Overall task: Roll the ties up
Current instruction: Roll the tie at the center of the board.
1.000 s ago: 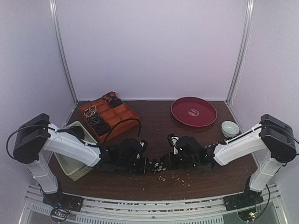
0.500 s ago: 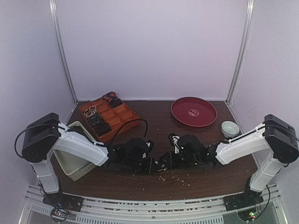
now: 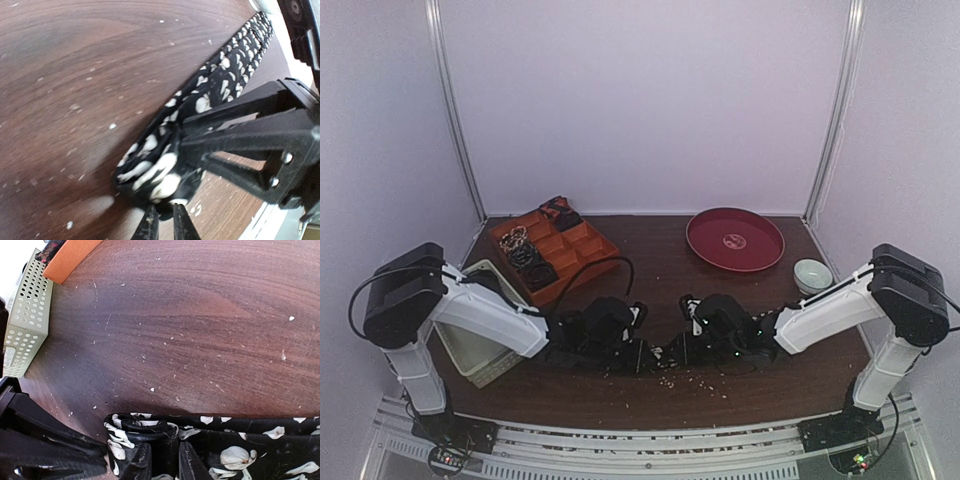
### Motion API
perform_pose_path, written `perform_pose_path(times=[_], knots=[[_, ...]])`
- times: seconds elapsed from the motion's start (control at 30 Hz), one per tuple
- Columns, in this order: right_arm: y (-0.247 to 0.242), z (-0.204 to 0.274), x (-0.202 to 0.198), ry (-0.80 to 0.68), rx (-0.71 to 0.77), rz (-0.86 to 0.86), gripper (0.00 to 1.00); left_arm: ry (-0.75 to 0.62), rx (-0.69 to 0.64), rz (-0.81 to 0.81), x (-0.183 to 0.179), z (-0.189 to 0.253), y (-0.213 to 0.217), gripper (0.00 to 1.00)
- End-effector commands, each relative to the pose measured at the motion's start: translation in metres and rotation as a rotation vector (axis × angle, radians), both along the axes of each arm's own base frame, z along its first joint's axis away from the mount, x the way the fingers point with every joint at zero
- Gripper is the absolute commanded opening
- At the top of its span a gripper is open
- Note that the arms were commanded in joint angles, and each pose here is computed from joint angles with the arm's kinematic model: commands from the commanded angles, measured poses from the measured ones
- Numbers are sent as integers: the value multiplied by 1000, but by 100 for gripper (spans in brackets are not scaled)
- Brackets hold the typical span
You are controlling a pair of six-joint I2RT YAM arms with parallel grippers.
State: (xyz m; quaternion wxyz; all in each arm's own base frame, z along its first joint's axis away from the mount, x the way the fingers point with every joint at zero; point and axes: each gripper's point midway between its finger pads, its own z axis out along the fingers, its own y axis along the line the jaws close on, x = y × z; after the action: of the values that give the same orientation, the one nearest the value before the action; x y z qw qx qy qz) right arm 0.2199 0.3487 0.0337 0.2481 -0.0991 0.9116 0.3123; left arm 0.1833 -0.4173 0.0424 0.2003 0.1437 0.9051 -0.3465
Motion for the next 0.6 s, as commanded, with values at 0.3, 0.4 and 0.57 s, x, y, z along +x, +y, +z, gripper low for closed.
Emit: perform_pose_path(times=[0.3,0.4,0.57], knots=[[-9,-20,-7,81,-22,-40,17,15,34,122,9,-8,40,7],[-12,-24,-6,75,-43,-44,17,16,6,99,8,-7,32,3],[-19,-28,-7,70,-60,-50,18,38,-11,68,6,-14,22,1]])
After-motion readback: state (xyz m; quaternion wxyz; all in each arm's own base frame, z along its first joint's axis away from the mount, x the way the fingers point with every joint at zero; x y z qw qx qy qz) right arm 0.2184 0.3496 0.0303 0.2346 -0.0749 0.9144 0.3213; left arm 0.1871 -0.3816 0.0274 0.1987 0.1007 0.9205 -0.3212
